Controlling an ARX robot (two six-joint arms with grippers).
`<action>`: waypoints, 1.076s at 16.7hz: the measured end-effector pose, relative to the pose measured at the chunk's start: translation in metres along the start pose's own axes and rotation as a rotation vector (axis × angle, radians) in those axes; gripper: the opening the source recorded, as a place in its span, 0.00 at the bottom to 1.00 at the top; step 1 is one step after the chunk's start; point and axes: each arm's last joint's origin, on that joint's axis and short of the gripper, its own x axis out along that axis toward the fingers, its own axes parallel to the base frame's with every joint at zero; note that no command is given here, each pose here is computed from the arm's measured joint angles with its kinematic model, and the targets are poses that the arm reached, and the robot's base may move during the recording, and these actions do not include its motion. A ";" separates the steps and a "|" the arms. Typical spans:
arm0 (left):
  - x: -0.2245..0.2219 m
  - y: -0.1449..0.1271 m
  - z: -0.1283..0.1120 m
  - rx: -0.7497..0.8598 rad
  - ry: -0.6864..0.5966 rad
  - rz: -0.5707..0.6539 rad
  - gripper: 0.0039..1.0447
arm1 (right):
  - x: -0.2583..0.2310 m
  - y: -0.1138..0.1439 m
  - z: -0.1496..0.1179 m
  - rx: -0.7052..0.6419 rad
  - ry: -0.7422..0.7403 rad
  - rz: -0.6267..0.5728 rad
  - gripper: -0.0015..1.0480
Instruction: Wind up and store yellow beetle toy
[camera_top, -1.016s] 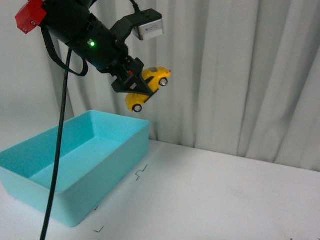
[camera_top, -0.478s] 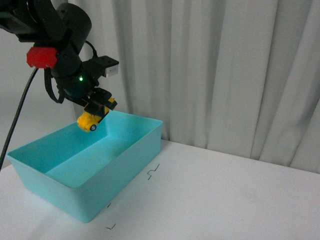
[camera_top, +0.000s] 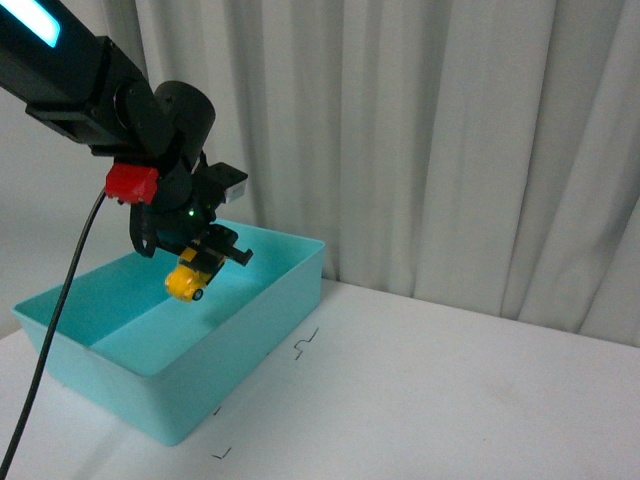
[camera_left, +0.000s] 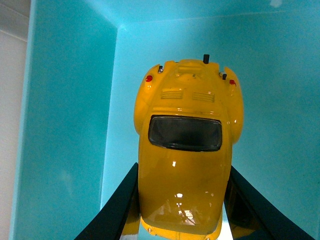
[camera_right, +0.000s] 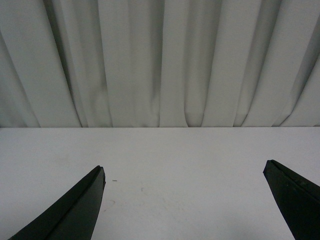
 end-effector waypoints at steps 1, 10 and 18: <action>0.007 -0.004 -0.004 0.004 0.005 0.013 0.38 | 0.000 0.000 0.000 0.000 0.000 0.000 0.94; 0.031 -0.014 -0.017 0.022 0.051 0.021 0.42 | 0.000 0.000 0.000 0.000 0.000 0.000 0.94; 0.031 -0.015 -0.017 -0.001 0.030 -0.025 0.93 | 0.000 0.000 0.000 0.000 0.000 0.000 0.94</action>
